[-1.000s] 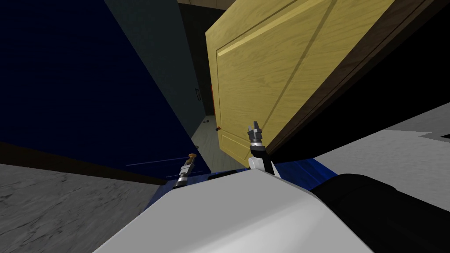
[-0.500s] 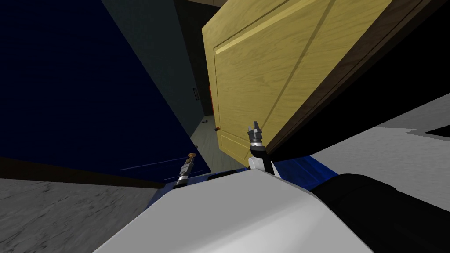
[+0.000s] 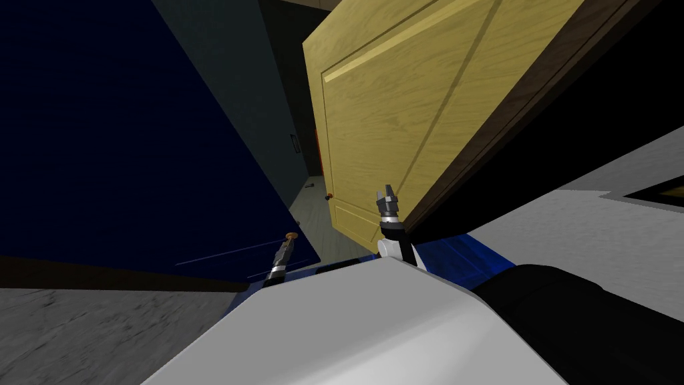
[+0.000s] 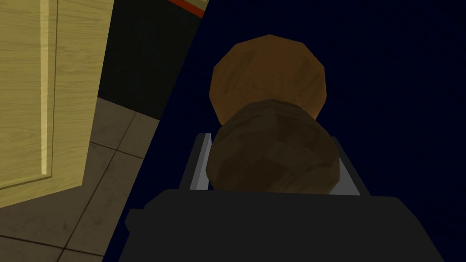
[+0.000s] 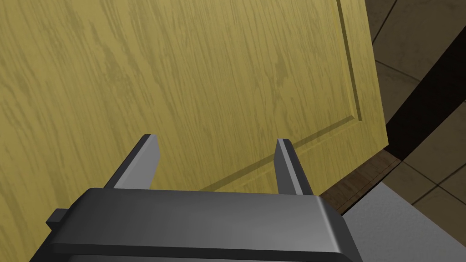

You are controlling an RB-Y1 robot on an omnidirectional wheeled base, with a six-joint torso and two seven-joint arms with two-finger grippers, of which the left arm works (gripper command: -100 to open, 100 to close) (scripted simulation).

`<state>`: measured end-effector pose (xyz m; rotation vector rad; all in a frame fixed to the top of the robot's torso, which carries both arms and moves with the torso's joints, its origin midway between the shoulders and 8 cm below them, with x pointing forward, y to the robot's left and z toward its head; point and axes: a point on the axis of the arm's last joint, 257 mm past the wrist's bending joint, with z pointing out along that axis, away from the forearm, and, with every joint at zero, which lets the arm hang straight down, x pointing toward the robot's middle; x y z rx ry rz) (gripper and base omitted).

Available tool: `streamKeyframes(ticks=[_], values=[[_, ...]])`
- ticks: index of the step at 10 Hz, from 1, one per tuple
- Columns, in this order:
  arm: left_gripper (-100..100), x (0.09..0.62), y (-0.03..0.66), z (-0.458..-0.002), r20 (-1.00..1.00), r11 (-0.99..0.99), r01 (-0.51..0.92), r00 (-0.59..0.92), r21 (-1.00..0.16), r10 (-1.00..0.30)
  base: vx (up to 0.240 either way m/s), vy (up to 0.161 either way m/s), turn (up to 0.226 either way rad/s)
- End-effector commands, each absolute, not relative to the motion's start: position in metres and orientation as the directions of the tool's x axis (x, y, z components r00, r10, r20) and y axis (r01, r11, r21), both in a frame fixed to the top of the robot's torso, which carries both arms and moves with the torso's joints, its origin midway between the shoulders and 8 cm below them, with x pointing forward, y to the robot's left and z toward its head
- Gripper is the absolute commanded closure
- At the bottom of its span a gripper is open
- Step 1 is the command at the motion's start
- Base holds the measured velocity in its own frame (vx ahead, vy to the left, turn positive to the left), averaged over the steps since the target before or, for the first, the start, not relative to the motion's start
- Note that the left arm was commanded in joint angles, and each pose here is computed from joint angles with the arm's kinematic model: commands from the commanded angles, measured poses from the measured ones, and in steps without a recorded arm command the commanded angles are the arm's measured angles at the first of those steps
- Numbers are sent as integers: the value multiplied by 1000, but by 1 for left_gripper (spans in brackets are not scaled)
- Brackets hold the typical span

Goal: Push the door open

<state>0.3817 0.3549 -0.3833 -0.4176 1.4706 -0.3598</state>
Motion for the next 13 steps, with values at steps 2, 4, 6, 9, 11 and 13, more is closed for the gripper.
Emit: streamKeyframes(ticks=[2,4,6,9,11,13], values=[[100,385,369,-376,-831,835,-31,115,-550,-544,25,22,-39],[100,387,372,-374,-800,804,-33,132,-594,-585,16,32,-56],[100,389,376,-372,-766,770,-35,151,-637,-626,22,33,0],[-100,393,370,-369,-713,721,-13,161,-692,-682,-11,21,-28],[-100,395,368,-369,-665,673,-6,166,-739,-728,-31,18,-25],[-100,397,366,-369,-607,617,2,173,-787,-775,-36,15,-28]])
